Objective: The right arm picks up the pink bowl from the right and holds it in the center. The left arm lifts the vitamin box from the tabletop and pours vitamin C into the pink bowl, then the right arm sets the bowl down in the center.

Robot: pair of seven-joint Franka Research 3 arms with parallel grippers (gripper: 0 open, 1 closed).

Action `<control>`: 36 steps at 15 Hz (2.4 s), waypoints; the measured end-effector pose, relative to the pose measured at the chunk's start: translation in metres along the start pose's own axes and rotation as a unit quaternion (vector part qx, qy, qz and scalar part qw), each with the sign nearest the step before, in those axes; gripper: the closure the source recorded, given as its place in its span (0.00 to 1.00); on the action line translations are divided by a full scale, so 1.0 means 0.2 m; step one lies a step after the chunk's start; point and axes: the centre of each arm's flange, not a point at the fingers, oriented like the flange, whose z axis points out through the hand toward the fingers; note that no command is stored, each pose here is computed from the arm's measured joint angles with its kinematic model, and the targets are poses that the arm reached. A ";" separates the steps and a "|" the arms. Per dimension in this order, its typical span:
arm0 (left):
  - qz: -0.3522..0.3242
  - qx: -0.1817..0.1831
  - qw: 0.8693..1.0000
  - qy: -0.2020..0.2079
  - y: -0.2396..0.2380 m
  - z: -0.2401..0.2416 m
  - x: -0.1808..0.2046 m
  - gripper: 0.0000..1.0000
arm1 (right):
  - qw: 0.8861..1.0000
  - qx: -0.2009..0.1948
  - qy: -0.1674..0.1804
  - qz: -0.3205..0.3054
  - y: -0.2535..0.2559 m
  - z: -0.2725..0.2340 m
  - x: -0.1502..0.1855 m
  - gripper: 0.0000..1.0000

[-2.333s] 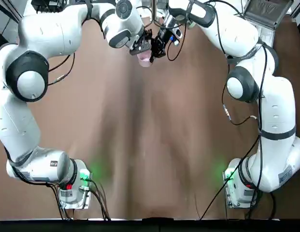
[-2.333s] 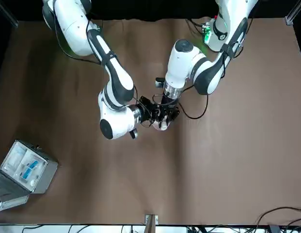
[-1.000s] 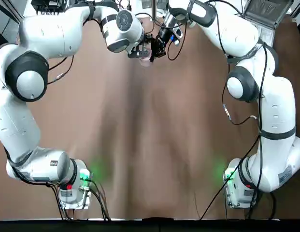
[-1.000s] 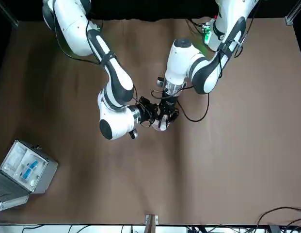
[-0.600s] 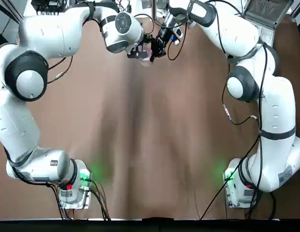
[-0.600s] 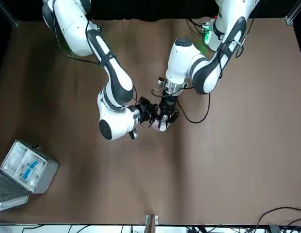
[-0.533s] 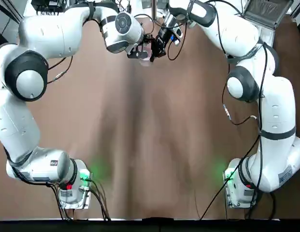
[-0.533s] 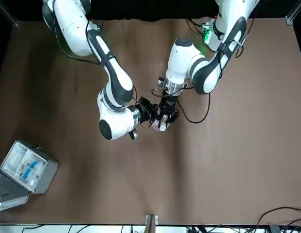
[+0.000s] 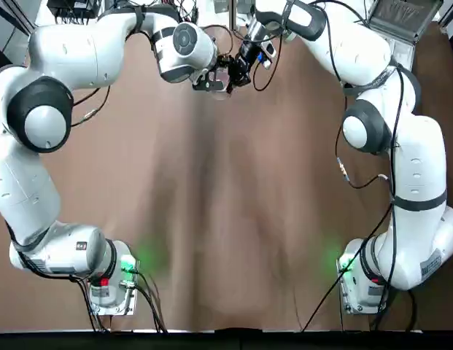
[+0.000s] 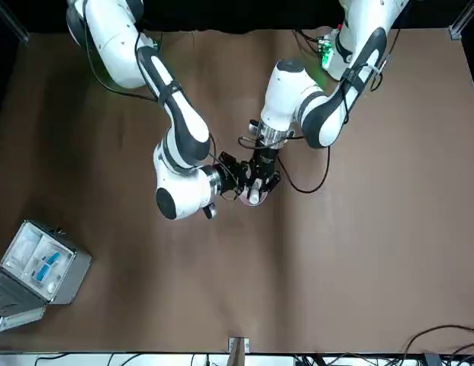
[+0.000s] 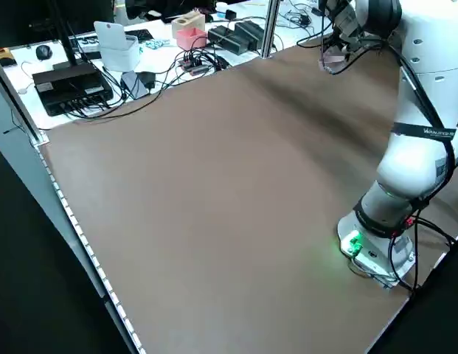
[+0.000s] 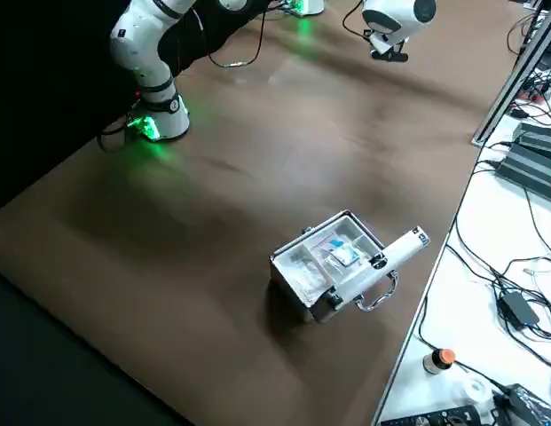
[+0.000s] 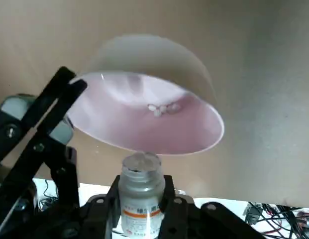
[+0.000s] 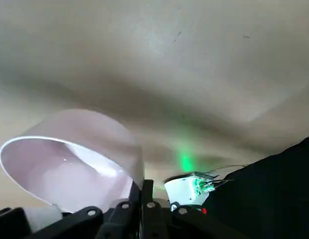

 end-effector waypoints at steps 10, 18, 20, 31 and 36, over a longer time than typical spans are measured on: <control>0.012 -0.001 1.000 0.002 0.02 0.02 0.04 0.65 | 1.000 0.000 0.001 0.000 0.00 0.00 0.00 0.98; 0.036 0.007 0.999 -0.012 0.02 0.01 0.05 0.65 | 1.000 0.000 0.001 0.000 0.00 0.00 0.00 0.98; 0.037 0.007 0.999 -0.011 0.03 0.02 0.05 0.65 | 1.000 0.000 0.001 0.000 0.00 0.00 0.00 0.98; -0.172 0.002 0.985 0.023 0.18 0.05 -0.04 0.65 | 1.000 0.000 0.001 -0.001 0.00 0.00 0.00 0.98; -0.320 -0.006 0.942 0.099 0.18 0.03 -0.09 0.65 | 1.000 0.000 0.001 -0.002 0.00 0.00 0.00 0.98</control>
